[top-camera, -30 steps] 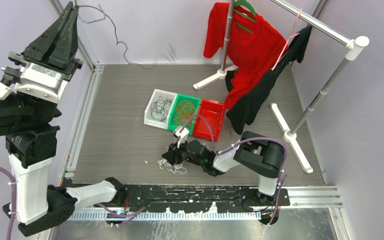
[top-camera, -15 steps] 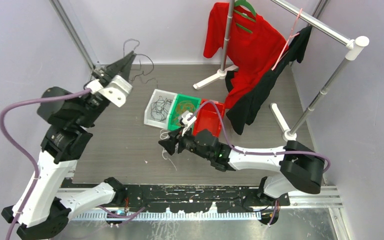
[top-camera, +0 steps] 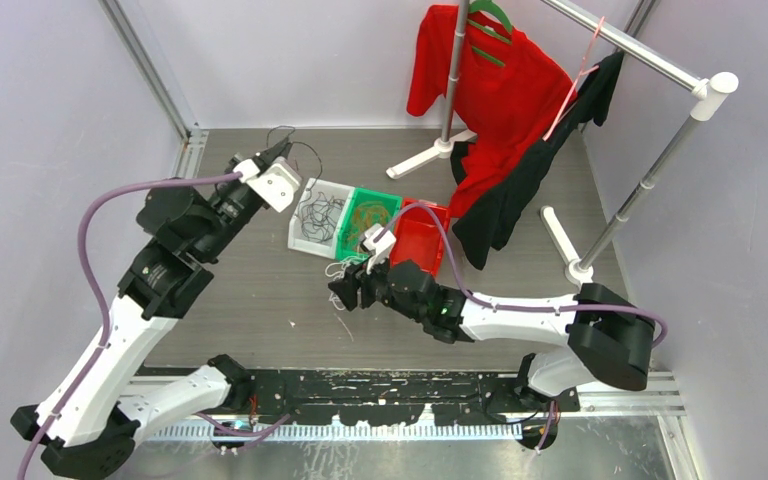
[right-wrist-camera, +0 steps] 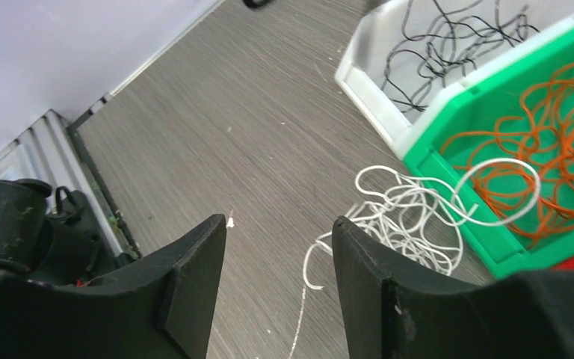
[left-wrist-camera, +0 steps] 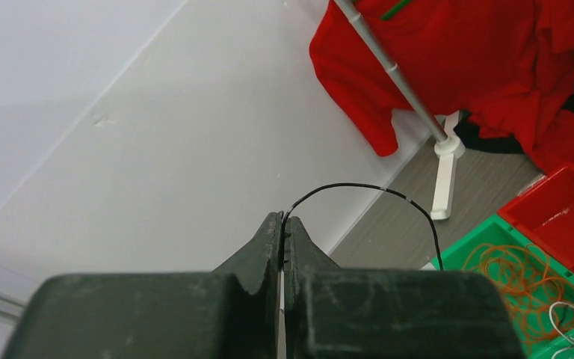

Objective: Untangle the cables
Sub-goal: Untie the cable.

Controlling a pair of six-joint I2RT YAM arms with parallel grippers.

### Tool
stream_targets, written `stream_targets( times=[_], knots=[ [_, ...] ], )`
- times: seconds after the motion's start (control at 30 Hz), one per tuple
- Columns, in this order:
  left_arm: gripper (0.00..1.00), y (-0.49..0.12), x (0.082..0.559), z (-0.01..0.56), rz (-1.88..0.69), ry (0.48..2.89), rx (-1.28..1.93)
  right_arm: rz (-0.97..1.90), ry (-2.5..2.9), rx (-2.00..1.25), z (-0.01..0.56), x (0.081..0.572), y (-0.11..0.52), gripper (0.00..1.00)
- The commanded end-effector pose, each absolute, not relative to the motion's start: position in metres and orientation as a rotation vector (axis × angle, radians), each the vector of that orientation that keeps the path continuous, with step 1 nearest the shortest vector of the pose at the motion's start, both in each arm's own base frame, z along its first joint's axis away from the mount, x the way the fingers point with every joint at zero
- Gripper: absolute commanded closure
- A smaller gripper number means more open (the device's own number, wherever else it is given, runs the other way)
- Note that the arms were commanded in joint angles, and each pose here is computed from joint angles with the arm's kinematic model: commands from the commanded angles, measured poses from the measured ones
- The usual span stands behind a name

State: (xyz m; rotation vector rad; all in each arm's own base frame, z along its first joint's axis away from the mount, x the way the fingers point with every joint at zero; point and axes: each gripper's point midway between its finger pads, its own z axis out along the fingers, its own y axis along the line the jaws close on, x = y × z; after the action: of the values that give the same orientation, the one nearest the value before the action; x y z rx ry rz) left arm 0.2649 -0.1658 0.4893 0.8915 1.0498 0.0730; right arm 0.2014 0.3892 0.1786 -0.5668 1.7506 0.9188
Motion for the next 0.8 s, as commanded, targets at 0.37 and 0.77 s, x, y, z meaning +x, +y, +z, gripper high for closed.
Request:
stream_targets(
  times=[0.37,0.77],
  knots=[
    [1.00,-0.153,0.287,0.484,0.152,1.136,0.789,0.549,1.853,-0.633,0.107,0.257,0.411,0.45],
    [1.00,-0.156,0.312,0.462,0.192,1.183,0.810,0.886,1.942,-0.739,0.085,0.164,0.413,0.62]
  ],
)
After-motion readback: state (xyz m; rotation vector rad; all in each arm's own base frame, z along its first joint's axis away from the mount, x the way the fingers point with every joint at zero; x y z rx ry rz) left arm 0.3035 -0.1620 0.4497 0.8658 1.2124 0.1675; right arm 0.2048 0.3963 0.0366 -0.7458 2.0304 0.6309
